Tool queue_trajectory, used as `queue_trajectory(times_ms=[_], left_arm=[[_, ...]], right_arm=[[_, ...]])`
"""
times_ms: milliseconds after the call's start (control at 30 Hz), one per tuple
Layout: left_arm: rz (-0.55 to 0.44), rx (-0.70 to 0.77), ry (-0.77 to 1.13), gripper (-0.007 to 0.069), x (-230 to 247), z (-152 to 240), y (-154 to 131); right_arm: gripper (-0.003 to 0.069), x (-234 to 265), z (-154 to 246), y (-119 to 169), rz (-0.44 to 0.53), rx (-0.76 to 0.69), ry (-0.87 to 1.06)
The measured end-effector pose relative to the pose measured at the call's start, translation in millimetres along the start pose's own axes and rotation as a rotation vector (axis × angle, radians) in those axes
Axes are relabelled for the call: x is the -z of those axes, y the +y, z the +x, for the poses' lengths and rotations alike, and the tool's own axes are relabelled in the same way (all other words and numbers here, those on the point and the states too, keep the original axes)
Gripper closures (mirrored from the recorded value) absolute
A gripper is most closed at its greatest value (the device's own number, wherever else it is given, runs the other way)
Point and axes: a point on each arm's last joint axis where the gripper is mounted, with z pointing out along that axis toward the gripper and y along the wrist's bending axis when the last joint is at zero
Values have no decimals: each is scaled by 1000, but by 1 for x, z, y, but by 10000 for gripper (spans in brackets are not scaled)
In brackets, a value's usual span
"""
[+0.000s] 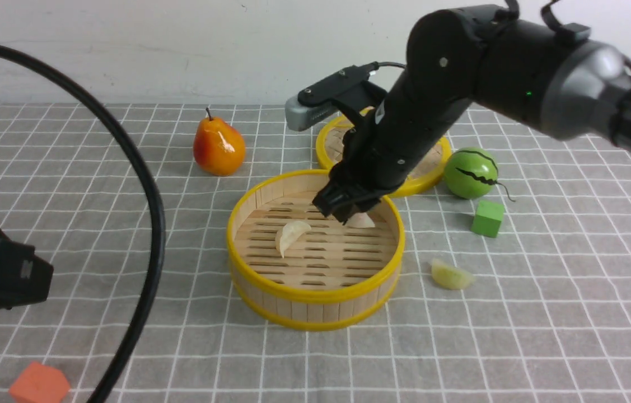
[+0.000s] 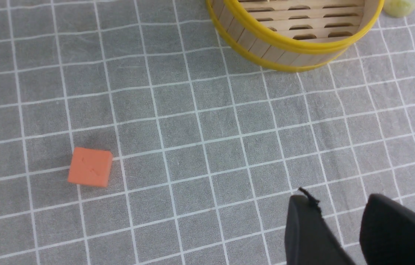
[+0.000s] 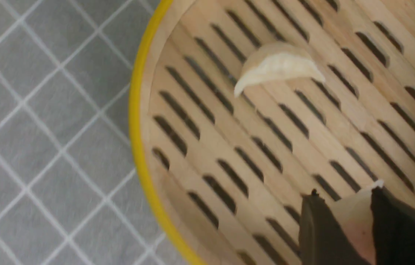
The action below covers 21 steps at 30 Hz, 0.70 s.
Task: Put the dumplings into the steamer on the table with the grey tablecloth.
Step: 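Place the dumpling in the bamboo steamer basket with the right gripper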
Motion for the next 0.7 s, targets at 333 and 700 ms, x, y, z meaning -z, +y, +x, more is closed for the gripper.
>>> queue_trajectory(times_ms=[333,700], left_arm=[[0,0,1,396,0,0,0],[-14,-6,-4,389,0,-1,1]], right_arm=[[444,-79,-5,-7,-6,-61,71],[164,-45,-10,-11,53,-3,154]])
